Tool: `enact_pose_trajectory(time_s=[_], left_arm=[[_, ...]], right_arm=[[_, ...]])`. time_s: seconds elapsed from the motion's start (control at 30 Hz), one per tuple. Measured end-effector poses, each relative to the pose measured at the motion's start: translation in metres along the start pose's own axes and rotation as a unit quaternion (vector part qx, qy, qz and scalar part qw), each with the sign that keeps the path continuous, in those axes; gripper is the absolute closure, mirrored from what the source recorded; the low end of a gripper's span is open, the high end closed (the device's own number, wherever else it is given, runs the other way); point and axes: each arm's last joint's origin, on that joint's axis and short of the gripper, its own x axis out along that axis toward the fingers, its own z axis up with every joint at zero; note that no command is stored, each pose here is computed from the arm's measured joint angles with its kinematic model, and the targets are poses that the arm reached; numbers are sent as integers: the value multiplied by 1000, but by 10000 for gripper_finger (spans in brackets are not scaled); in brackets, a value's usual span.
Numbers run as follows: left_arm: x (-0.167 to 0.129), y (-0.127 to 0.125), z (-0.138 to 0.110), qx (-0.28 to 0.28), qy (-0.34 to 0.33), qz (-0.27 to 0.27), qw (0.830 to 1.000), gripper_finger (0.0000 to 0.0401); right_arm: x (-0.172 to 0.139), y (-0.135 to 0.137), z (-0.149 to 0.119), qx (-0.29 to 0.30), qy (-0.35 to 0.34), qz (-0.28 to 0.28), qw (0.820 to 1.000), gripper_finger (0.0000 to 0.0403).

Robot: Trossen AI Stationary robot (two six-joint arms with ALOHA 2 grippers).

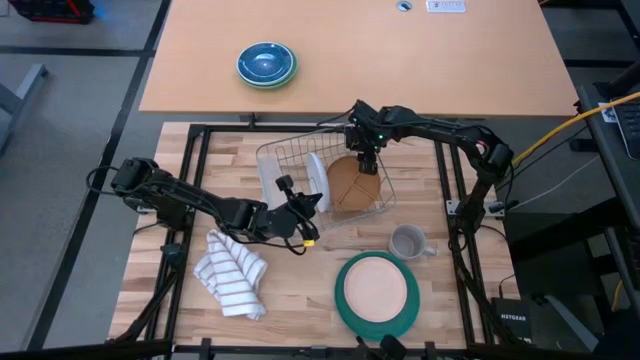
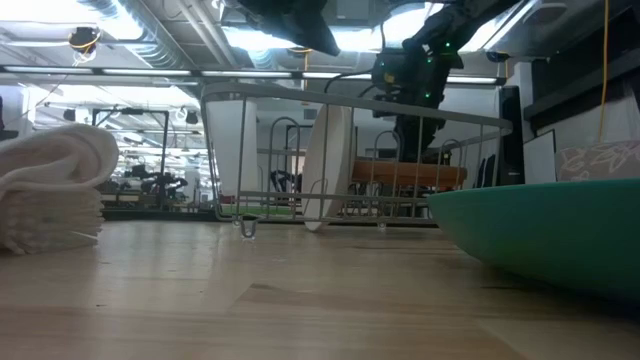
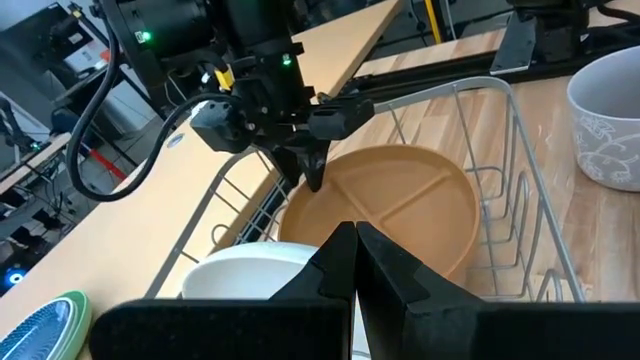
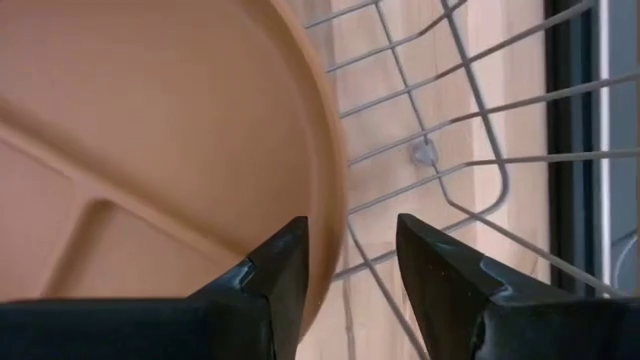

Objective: Sort dishes
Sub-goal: Put the brown plate in the dish rack

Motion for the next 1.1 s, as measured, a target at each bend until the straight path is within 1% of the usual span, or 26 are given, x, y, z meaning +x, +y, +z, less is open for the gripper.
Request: enact_pose_trajectory(time_s=[0.07, 0.4, 0.6, 0.63, 0.83, 1.0, 1.1], left_arm=[[0, 0, 0, -2, 0, 0, 1000, 401], [0, 0, -2, -11, 5, -1, 1000, 401], [0, 0, -2, -11, 5, -1, 1000, 401], [0, 0, -2, -11, 6, -1, 1000, 401], [0, 0, -1, -11, 5, -1, 1000, 401], [0, 0, -1, -10, 5, -1, 1000, 401], [0, 0, -1, -5, 5, -1, 1000, 401]], right_arm=[[0, 1, -1, 1, 3, 4, 1000, 257], [0, 1, -2, 1, 7, 9, 1000, 329], [0, 1, -1, 3, 2, 7, 1000, 387], [0, 1, 0, 2, 2, 8, 1000, 392], [0, 1, -2, 11, 9, 6, 1000, 383], [-1, 0, -2, 12, 19, -11, 1000, 396], [-8, -1, 2, 17, 21, -15, 1000, 393]])
